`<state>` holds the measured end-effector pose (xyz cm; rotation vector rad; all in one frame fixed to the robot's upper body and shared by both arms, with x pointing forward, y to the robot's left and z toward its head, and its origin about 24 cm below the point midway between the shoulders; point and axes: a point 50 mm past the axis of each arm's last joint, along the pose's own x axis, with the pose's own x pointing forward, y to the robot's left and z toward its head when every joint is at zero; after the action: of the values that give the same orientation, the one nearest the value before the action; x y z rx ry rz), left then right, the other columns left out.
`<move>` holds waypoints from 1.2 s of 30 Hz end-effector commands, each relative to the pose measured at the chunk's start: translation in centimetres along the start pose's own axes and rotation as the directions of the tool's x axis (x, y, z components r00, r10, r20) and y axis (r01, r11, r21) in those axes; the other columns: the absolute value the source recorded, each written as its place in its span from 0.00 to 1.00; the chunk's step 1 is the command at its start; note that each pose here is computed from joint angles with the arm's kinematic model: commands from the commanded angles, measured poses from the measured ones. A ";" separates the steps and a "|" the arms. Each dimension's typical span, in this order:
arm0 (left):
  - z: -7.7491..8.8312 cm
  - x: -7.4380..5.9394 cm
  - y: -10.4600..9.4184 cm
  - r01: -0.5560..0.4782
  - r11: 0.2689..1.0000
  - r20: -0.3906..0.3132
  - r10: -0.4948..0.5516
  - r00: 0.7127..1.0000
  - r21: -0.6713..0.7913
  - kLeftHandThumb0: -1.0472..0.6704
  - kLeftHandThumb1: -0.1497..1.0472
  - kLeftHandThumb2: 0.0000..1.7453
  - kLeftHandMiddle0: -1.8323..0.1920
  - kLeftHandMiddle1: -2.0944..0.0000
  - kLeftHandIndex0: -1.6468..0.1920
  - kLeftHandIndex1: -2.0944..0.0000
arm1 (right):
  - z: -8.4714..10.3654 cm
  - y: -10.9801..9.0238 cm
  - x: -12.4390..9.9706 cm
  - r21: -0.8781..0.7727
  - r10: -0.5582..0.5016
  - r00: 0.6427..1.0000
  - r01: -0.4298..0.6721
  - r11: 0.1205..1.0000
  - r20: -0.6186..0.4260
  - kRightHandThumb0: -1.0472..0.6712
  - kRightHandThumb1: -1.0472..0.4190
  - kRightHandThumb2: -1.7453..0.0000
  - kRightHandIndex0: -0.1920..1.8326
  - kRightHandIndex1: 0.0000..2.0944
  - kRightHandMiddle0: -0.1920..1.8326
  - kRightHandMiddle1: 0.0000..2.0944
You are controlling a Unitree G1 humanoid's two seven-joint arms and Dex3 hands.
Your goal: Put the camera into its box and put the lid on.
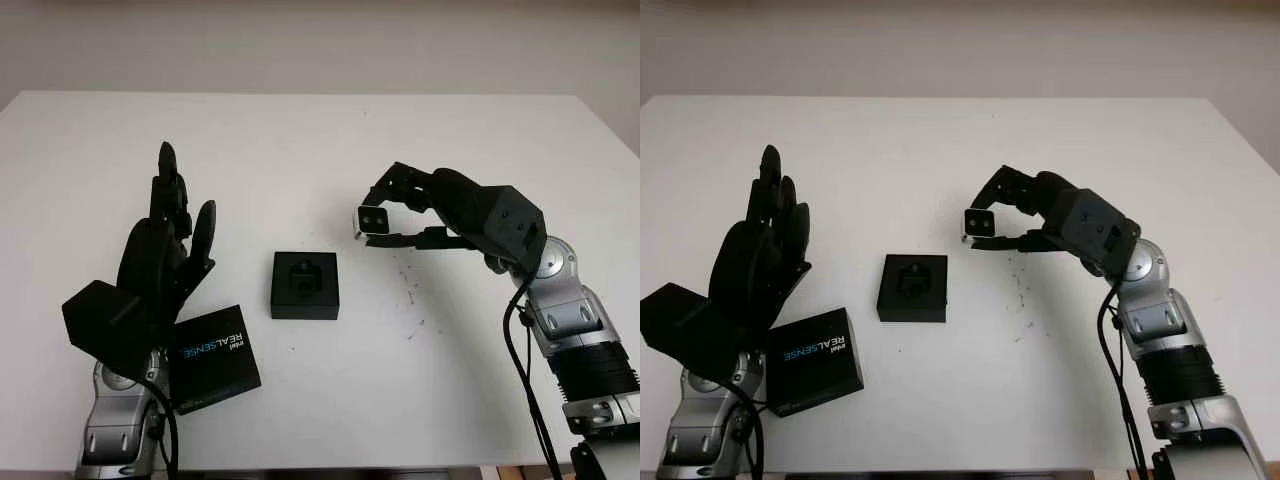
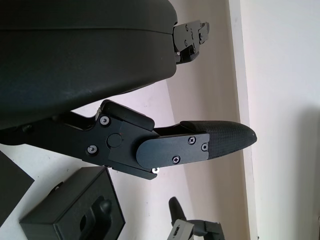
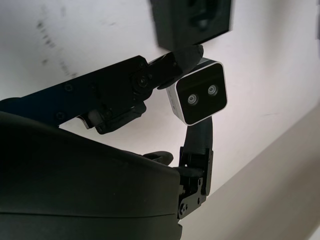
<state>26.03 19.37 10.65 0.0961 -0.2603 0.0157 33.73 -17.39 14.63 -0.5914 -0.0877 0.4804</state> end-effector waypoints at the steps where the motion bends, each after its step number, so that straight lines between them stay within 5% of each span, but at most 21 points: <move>1: 0.4 0.1 -0.2 0.000 1.000 0.016 0.000 1.000 -0.002 0.17 1.00 0.29 1.00 1.00 1.00 1.00 | 0.8 0.2 -0.2 0.049 -0.007 1.000 0.006 0.999 0.025 0.36 0.04 0.97 0.22 0.04 0.20 0.86; 16: 0.4 0.1 -0.1 -0.005 1.000 0.018 0.005 1.000 0.007 0.16 1.00 0.30 1.00 1.00 1.00 1.00 | 1.1 5.3 0.7 0.310 0.074 0.996 -0.058 0.949 -0.041 0.33 0.03 0.97 0.21 0.03 0.21 0.93; 36: 0.5 -0.1 0.0 -0.002 1.000 0.028 0.002 1.000 0.011 0.17 1.00 0.31 1.00 1.00 1.00 1.00 | 0.1 8.2 1.2 0.272 0.107 0.993 -0.091 0.958 -0.047 0.33 0.03 0.97 0.21 0.03 0.19 0.94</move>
<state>26.01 19.37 10.74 0.1045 -0.2689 0.0210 31.35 -10.79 10.06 -0.3337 0.0828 0.5572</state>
